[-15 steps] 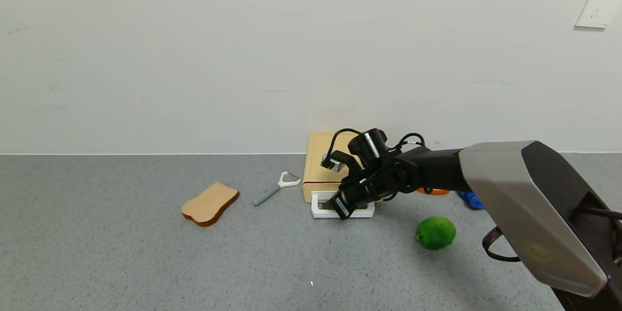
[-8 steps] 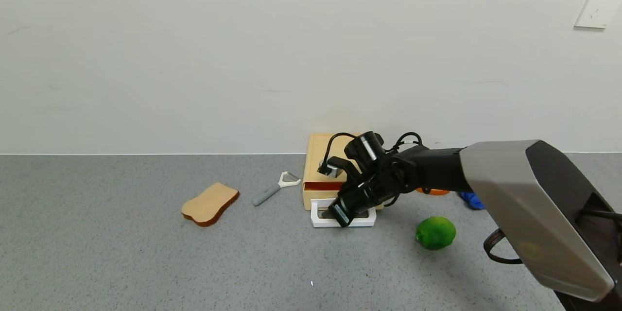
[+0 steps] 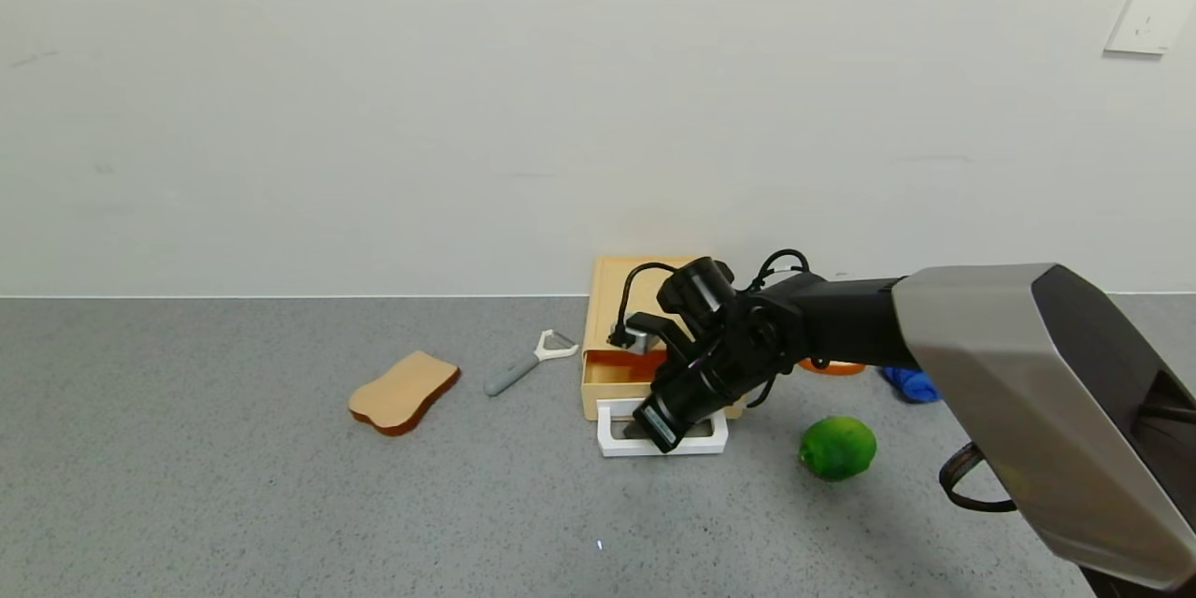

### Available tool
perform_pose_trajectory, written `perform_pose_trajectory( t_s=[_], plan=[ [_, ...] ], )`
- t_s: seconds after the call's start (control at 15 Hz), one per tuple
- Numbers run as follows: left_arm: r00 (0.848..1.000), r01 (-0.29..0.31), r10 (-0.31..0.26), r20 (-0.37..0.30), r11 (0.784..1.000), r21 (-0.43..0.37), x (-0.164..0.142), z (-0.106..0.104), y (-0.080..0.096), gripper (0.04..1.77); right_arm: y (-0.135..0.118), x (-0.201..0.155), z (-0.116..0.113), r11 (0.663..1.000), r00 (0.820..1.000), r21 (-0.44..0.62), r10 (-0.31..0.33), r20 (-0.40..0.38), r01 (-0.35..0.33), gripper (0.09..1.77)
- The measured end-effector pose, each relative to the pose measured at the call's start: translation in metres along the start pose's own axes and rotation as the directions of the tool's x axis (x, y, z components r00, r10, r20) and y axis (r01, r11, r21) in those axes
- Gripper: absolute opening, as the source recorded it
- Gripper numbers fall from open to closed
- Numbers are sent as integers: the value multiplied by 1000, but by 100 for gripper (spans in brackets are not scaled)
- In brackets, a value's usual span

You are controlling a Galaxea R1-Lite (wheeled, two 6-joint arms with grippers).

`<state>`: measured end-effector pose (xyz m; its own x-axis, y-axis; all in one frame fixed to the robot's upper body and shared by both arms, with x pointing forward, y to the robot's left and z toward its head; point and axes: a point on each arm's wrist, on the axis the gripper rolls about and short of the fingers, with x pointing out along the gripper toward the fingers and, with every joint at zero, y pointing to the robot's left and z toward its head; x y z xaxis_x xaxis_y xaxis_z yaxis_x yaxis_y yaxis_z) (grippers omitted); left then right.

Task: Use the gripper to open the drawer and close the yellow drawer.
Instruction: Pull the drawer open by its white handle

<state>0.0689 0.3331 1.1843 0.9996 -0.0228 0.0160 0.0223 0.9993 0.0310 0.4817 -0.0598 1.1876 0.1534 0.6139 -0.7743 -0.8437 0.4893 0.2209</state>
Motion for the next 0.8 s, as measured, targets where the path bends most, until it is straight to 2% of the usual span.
perform_pose_trajectory(
  t_s=[0.8],
  plan=[
    [1000,0,0,0,1000,0,0,0,0,172,23,3,-9,998,995,63,-8,-97,14,12]
  ],
)
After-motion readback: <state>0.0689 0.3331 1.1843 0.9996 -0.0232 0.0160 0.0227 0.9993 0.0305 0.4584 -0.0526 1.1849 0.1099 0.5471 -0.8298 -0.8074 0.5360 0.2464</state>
